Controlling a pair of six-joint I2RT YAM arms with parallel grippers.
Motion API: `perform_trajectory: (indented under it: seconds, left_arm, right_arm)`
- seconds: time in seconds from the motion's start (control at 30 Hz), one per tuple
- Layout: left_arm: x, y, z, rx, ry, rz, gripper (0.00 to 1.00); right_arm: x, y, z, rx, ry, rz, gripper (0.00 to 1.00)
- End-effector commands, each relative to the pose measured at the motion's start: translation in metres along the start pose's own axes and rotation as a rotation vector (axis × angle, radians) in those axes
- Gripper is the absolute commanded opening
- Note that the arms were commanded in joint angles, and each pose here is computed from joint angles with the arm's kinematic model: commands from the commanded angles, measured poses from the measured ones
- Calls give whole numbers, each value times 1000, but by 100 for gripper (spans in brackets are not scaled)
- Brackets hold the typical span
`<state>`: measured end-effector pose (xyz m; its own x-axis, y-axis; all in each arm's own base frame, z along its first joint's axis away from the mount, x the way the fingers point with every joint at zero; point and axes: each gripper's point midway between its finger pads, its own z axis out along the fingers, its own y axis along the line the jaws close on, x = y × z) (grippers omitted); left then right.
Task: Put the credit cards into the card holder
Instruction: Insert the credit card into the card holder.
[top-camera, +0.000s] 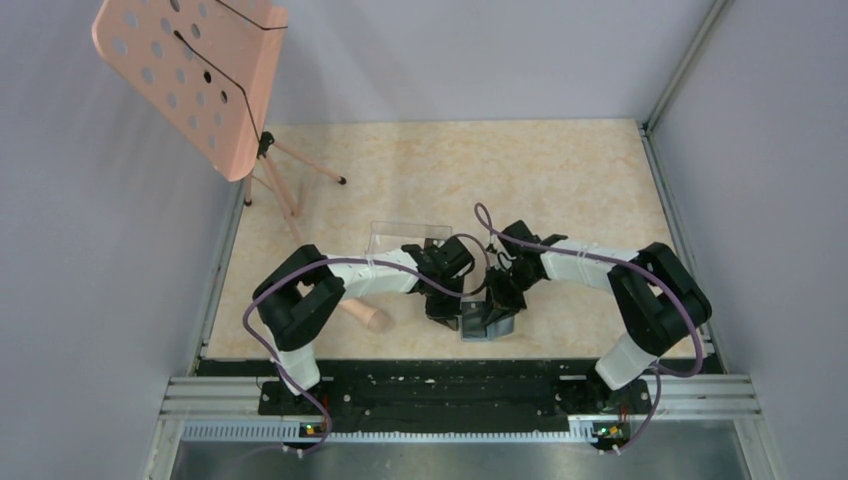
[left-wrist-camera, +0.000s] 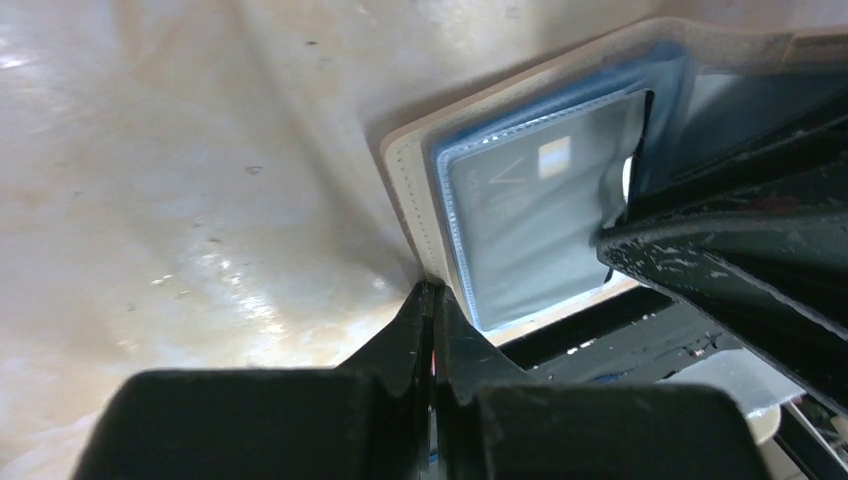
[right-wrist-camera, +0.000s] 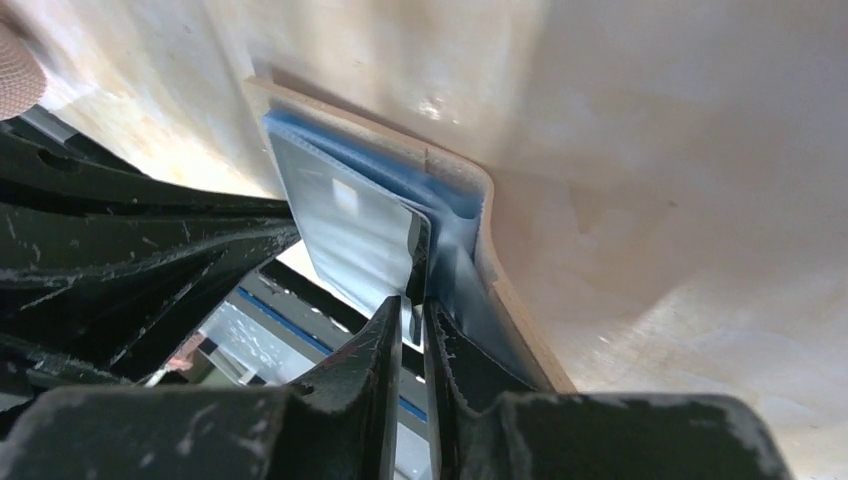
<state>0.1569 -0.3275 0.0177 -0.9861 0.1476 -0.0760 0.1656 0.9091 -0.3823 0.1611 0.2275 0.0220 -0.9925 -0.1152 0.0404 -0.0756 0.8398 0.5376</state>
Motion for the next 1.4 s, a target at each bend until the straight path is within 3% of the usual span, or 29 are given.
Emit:
perform_trajectory:
  seconds: [0.0, 0.2, 0.33, 0.4, 0.6, 0.87, 1.13, 1.37]
  left_arm:
    - [-18, 27, -12, -130, -100, 3, 6]
    - [-20, 16, -33, -84, -137, 14, 35]
    - [-22, -8, -40, 47, -156, 7, 45]
    - [-24, -20, -41, 115, -161, 2, 47]
    - [-28, -40, -35, 261, -143, -18, 48]
    - [-30, -42, -22, 302, -114, -34, 47]
    - [-29, -37, -14, 280, -98, -41, 47]
    - [-31, -19, -11, 161, -102, -59, 48]
  right_arm:
    - [-19, 33, -6, -80, -62, -76, 17]
    - [-21, 26, -24, 0, -110, -132, 44]
    - [-19, 21, -32, 37, -124, -148, 49]
    - [-18, 19, -34, 45, -131, -150, 46]
    - [-10, 5, -27, 73, -121, -138, 20]
    - [4, -23, -3, 112, -67, -109, 0]
    - [8, -32, 3, 130, -49, -107, 0]
    - [10, -32, 3, 130, -42, -106, 0]
